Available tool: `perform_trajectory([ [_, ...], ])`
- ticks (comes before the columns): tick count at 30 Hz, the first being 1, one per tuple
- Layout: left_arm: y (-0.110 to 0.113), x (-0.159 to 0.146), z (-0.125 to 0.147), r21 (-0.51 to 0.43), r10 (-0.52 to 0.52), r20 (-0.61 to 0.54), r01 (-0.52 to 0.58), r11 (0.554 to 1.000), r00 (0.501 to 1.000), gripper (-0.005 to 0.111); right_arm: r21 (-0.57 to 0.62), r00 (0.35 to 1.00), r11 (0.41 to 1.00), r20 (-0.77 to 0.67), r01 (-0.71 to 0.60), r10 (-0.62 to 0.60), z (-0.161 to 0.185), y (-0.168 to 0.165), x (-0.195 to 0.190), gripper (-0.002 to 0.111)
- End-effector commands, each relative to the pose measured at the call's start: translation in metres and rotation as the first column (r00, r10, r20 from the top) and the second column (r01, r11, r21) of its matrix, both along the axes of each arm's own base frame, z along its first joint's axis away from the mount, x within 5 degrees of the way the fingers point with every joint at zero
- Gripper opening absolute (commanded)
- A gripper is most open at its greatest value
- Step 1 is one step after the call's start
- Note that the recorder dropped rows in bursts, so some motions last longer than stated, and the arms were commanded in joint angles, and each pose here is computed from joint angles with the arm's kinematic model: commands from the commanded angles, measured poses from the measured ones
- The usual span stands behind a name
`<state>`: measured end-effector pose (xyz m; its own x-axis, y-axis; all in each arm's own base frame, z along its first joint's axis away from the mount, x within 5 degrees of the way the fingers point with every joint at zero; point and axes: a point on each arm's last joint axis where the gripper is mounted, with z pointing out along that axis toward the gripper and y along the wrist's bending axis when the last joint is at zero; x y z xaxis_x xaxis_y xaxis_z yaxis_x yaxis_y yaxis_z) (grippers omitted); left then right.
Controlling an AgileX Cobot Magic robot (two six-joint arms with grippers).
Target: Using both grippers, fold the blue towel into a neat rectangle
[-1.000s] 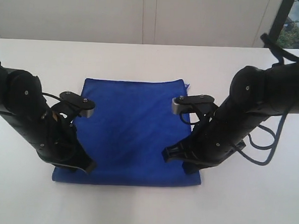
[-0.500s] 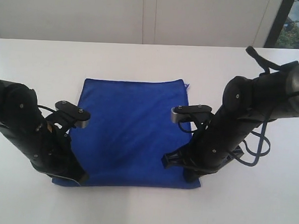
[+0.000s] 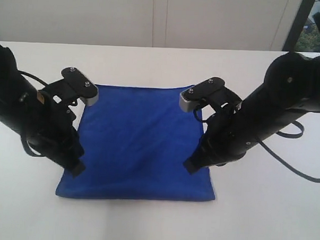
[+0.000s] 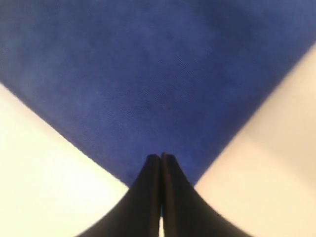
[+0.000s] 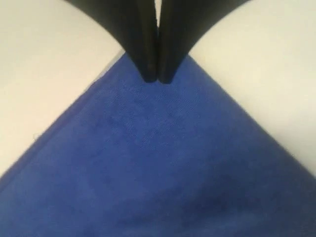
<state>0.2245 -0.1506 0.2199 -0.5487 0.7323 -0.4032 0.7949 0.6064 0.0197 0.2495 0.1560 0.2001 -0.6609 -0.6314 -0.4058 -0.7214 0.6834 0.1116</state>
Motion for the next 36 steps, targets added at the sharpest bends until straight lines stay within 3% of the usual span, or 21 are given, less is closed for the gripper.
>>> perform_trajectory([
  [1,0.003,-0.013,0.004,0.087,-0.27,-0.026,0.271,0.958,0.962,0.0,-0.062,0.968,0.966,-0.005,-0.251,0.251,0.002,-0.003,-0.011,0.0],
  [6,0.004,-0.015,-0.003,0.129,-0.405,-0.07,0.411,0.902,0.911,0.0,-0.089,0.935,0.931,-0.007,-0.353,0.354,-0.005,-0.006,-0.017,0.015],
  [10,0.003,-0.014,-0.007,0.132,-0.411,-0.084,0.419,0.898,0.908,0.001,-0.112,0.902,0.896,0.0,-0.43,0.432,-0.012,-0.009,-0.022,0.03],
  [12,0.002,-0.012,-0.009,0.133,-0.413,-0.08,0.421,0.897,0.907,0.008,-0.121,0.89,0.884,0.008,-0.452,0.456,-0.014,-0.01,-0.023,0.034],
  [16,0.001,-0.011,-0.016,0.138,-0.413,-0.11,0.426,0.894,0.904,0.032,-0.139,0.887,0.881,0.038,-0.452,0.461,-0.02,-0.011,-0.022,0.035],
  [20,0.001,-0.009,-0.025,0.142,-0.411,-0.147,0.431,0.891,0.899,0.045,-0.156,0.875,0.868,0.041,-0.471,0.482,-0.028,-0.014,-0.025,0.035],
  [24,-0.001,-0.007,-0.033,0.15,-0.438,-0.163,0.461,0.874,0.884,0.046,-0.173,0.85,0.842,0.049,-0.51,0.525,-0.036,-0.014,-0.025,0.035],
  [36,-0.003,0.001,-0.054,0.179,-0.461,-0.197,0.494,0.851,0.866,0.046,-0.157,0.853,0.856,0.105,-0.493,0.511,-0.036,-0.01,-0.021,0.035],
])
